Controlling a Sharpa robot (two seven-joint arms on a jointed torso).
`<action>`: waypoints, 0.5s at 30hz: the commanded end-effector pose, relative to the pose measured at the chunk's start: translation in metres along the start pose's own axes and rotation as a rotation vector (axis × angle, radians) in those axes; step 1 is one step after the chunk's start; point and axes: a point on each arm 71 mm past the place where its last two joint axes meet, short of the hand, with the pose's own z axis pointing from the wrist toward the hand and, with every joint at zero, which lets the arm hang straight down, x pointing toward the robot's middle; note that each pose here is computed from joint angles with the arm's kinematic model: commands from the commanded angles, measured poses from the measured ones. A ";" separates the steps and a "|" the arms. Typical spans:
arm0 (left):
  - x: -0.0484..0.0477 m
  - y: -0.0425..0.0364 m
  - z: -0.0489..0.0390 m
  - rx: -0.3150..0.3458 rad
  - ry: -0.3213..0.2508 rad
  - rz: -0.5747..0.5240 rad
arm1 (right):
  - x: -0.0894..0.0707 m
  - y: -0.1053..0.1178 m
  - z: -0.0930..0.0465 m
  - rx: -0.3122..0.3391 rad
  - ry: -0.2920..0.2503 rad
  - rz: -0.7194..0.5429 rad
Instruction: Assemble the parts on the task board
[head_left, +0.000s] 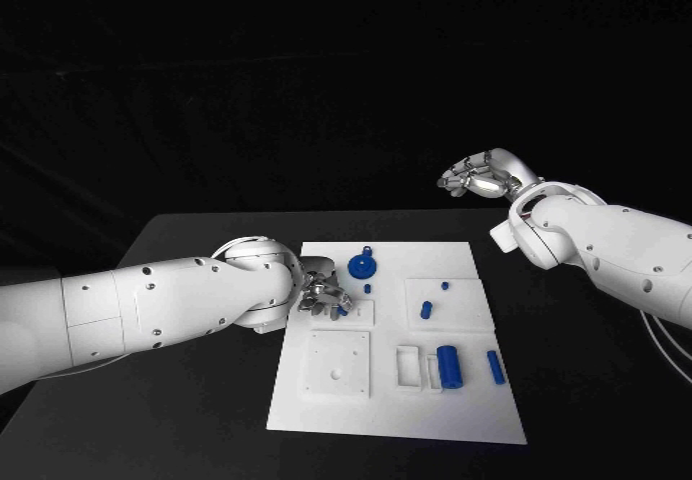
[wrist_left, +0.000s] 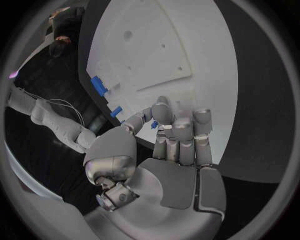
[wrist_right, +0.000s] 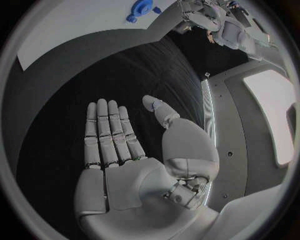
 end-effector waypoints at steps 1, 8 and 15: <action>0.0131 -0.0010 0.0027 -0.005 0.082 0.026 | 0.000 0.001 0.000 -0.006 0.002 0.004; 0.0135 -0.0024 0.0032 -0.003 0.086 0.029 | 0.000 0.001 0.000 -0.006 0.003 0.004; 0.0134 -0.0024 0.0031 -0.004 0.085 0.028 | 0.000 0.001 0.000 -0.007 0.002 0.004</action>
